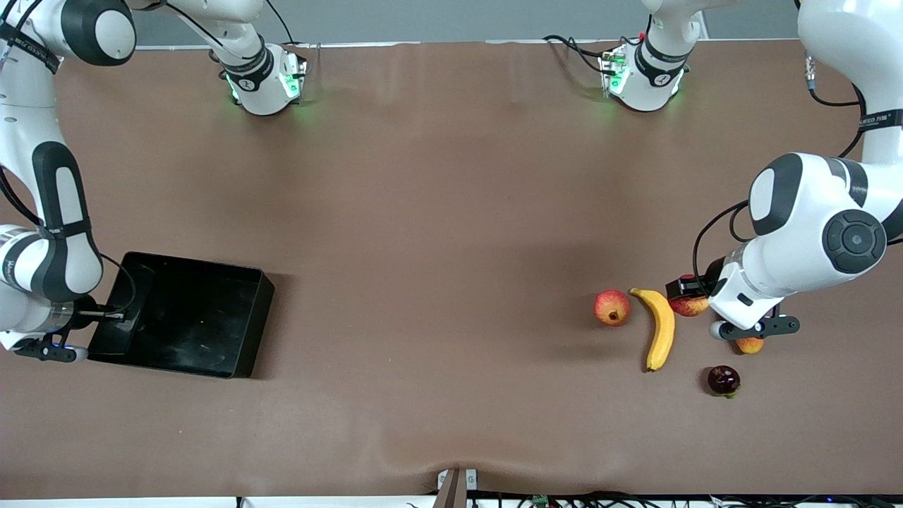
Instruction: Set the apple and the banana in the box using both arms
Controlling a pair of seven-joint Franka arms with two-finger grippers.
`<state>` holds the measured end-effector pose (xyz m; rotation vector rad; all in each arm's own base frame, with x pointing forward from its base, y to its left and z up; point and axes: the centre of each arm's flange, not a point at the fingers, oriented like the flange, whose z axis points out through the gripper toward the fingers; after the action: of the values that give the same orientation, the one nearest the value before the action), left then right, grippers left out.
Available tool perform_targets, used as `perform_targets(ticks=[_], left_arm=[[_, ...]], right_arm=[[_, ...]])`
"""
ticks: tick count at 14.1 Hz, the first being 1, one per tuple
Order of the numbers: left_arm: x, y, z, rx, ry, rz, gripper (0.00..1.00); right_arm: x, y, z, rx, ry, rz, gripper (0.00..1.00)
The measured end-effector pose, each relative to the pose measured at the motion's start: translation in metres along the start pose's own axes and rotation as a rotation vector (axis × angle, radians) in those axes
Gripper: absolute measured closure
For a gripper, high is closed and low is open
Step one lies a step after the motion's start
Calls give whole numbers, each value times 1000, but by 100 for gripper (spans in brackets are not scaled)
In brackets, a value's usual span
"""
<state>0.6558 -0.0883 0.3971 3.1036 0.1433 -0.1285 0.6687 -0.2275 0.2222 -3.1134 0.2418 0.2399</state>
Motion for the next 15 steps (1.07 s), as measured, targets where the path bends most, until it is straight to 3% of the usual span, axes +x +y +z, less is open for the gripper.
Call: perform_targets(ticks=[7, 11, 15], left_arm=[[-3, 5, -11, 1, -1, 8, 28], [-2, 6, -13, 0, 3, 9, 28], [-3, 11, -14, -2, 5, -11, 28]], right_arm=[[11, -92, -50, 77, 76, -112, 97], [5, -195, -55, 157, 62, -106, 97], [-20, -310, -45, 149, 13, -74, 97]])
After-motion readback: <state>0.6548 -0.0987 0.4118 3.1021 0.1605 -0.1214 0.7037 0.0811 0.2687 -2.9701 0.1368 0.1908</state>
